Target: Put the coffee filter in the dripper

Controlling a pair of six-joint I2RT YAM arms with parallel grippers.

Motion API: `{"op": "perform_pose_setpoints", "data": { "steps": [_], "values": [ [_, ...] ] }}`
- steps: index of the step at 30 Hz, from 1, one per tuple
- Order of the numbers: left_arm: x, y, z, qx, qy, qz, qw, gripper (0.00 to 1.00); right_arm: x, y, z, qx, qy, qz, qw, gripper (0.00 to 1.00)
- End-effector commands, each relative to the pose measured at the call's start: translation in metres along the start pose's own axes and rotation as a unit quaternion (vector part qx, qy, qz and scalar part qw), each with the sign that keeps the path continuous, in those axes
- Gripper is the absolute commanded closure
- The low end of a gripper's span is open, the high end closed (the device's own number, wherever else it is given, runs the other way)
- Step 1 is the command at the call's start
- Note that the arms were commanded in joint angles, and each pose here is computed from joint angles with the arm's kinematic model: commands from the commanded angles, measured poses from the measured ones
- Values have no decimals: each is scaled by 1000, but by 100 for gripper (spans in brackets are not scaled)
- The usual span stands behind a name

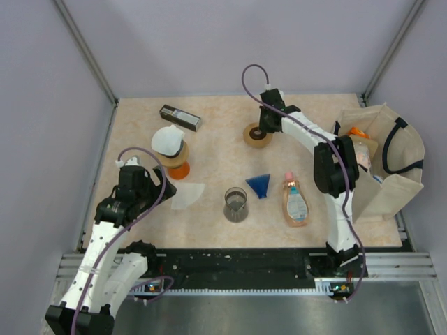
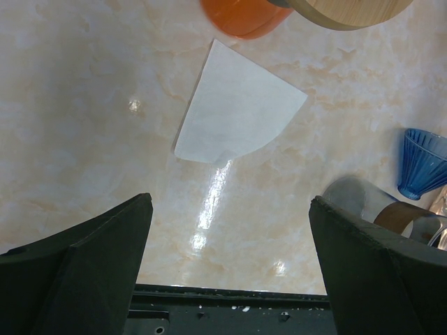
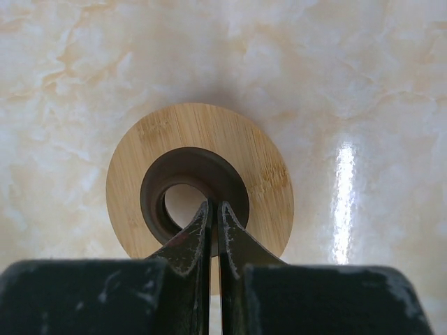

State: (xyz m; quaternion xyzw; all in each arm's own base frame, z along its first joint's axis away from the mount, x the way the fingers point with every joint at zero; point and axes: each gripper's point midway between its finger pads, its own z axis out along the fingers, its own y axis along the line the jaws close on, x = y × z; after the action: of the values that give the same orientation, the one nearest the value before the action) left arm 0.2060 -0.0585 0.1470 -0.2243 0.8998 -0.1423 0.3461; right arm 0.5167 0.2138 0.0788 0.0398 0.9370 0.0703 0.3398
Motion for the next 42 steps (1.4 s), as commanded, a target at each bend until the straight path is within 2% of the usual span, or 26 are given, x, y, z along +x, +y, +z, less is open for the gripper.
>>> {"op": "perform_pose_setpoints", "data": {
  "steps": [1,6,11,15,17,20,23,31,33,38,40,42],
  "values": [
    [-17,-13,-9,23,-29,-2,999,1,-64,31,-67,-76,-117,-2,990,100],
    [-19,-18,-12,36,-33,-3,999,1,-61,39,-92,-112,-127,-13,986,100],
    [-16,-57,-28,148,-22,21,989,1,-54,59,-123,-187,-143,-30,971,100],
    [-28,-105,-59,280,-40,37,959,1,-52,69,-148,-219,-161,-51,961,100],
    [-36,-131,-75,345,-48,42,936,1,-53,75,-162,-228,-172,-67,956,100],
    [-50,-160,-87,404,-46,34,913,1,-57,82,-186,-236,-195,-86,948,100],
    [-69,-187,-87,437,-59,33,897,1,-58,90,-209,-254,-210,-95,939,100],
    [-84,-264,-45,460,-30,78,884,1,-54,117,-266,-320,-234,-119,910,100],
    [-86,-273,-31,467,-23,67,881,1,-49,122,-276,-338,-229,-125,904,100],
    [-87,-291,-30,503,-22,70,861,1,-40,129,-291,-369,-217,-125,895,100],
    [-90,-293,-29,504,-30,72,860,5,-36,135,-297,-391,-208,-125,888,100],
    [-92,-296,-28,507,-30,70,858,17,-32,140,-301,-405,-204,-125,882,100]
  ]
}}
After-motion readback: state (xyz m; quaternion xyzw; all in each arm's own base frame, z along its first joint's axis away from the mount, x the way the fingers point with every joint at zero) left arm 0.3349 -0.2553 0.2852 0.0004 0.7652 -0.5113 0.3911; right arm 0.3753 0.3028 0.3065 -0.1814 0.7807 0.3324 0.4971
